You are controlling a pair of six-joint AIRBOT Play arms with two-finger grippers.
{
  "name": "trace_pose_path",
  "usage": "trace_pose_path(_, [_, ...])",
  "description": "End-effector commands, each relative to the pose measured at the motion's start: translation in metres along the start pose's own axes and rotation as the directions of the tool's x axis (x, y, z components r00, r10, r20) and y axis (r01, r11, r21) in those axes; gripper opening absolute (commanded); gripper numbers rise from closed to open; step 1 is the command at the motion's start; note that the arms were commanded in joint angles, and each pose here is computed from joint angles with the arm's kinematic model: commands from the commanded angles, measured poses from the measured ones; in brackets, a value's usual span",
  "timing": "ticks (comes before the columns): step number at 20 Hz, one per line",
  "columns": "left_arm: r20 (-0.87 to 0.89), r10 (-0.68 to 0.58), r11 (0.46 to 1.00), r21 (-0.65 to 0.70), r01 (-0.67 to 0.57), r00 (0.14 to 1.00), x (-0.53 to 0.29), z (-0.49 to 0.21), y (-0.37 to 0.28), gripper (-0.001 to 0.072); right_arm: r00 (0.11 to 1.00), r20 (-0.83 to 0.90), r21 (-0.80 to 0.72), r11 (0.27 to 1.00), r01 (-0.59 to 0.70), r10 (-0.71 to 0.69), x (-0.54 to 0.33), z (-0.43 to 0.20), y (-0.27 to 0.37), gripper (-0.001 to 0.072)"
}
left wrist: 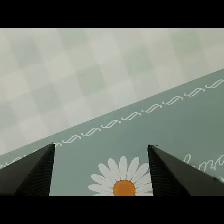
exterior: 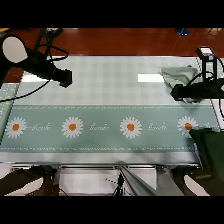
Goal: Fold the shirts.
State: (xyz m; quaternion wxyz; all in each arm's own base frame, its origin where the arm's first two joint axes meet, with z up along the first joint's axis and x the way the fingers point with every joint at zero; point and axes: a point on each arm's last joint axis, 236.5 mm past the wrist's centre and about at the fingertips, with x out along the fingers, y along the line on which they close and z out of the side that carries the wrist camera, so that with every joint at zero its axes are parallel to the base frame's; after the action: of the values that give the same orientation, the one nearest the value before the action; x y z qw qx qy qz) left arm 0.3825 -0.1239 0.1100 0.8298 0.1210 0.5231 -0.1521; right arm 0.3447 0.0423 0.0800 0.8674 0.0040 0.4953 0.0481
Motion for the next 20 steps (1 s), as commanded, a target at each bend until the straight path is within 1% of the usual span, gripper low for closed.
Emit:
trace_pose_path(1, [0.032,0.002,1.000,0.001,-0.002,0.999,0.006,0.010,0.001,0.0720,0.990,0.141,0.008,1.000,-0.012,0.011,-0.002,0.033,0.003,0.0605])
trace_pose_path(2, [0.043,0.004,1.000,0.001,-0.004,0.999,0.011,0.014,0.001,0.0720,0.982,0.188,0.018,0.999,-0.028,0.024,-0.004,0.045,0.006,0.0605])
trace_pose_path(4, [0.060,0.005,1.000,0.001,-0.005,0.998,0.019,0.022,0.001,0.0720,0.934,0.357,-0.020,1.000,-0.012,0.018,-0.015,0.084,0.004,0.0605])
trace_pose_path(6, [0.050,0.005,1.000,0.001,-0.005,0.999,0.027,0.022,0.002,0.0720,0.884,0.466,-0.115,0.989,0.096,-0.032,-0.027,0.110,-0.008,0.0604])
trace_pose_path(7, [0.043,0.007,1.000,0.001,-0.007,0.999,0.029,0.021,0.003,0.0720,0.853,0.514,-0.163,0.968,0.193,-0.083,-0.033,0.122,-0.020,0.0600])
trace_pose_path(8, [0.040,0.007,1.000,0.001,-0.007,0.999,0.030,0.020,0.003,0.0720,0.819,0.557,-0.155,0.950,0.271,-0.143,-0.038,0.134,-0.036,0.0592])
trace_pose_path(9, [0.040,0.007,1.000,0.002,-0.007,0.999,0.030,0.020,0.002,0.0720,0.794,0.567,-0.093,0.941,0.324,-0.218,-0.035,0.139,-0.062,0.0592])
trace_pose_path(10, [0.039,0.006,1.000,0.002,-0.006,0.999,0.030,0.020,0.002,0.0720,0.790,0.536,-0.009,0.934,0.358,-0.298,-0.024,0.136,-0.095,0.0592])
trace_pose_path(11, [0.035,0.006,1.000,0.002,-0.006,0.999,0.030,0.019,0.002,0.0720,0.800,0.480,0.096,0.928,0.360,-0.360,-0.008,0.125,-0.129,0.0593])
trace_pose_path(13, [0.022,0.002,1.000,0.001,-0.002,1.000,0.030,0.016,0.001,0.0720,0.826,0.371,0.279,0.899,0.337,-0.425,0.020,0.100,-0.183,0.0594])
trace_pose_path(16, [-0.008,-0.001,1.000,0.001,0.001,1.000,0.030,0.009,0.000,0.0720,0.868,0.220,0.467,0.829,0.307,-0.445,0.062,0.056,-0.238,0.0594])
trace_pose_path(18, [-0.013,-0.002,1.000,0.001,0.002,1.000,0.030,0.008,0.000,0.0720,0.891,0.153,0.548,0.787,0.283,-0.427,0.086,0.034,-0.254,0.0594])
trace_pose_path(20, [-0.013,-0.002,1.000,0.001,0.002,1.000,0.030,0.008,0.000,0.0720,0.912,0.106,0.581,0.769,0.267,-0.397,0.110,0.020,-0.255,0.0595])
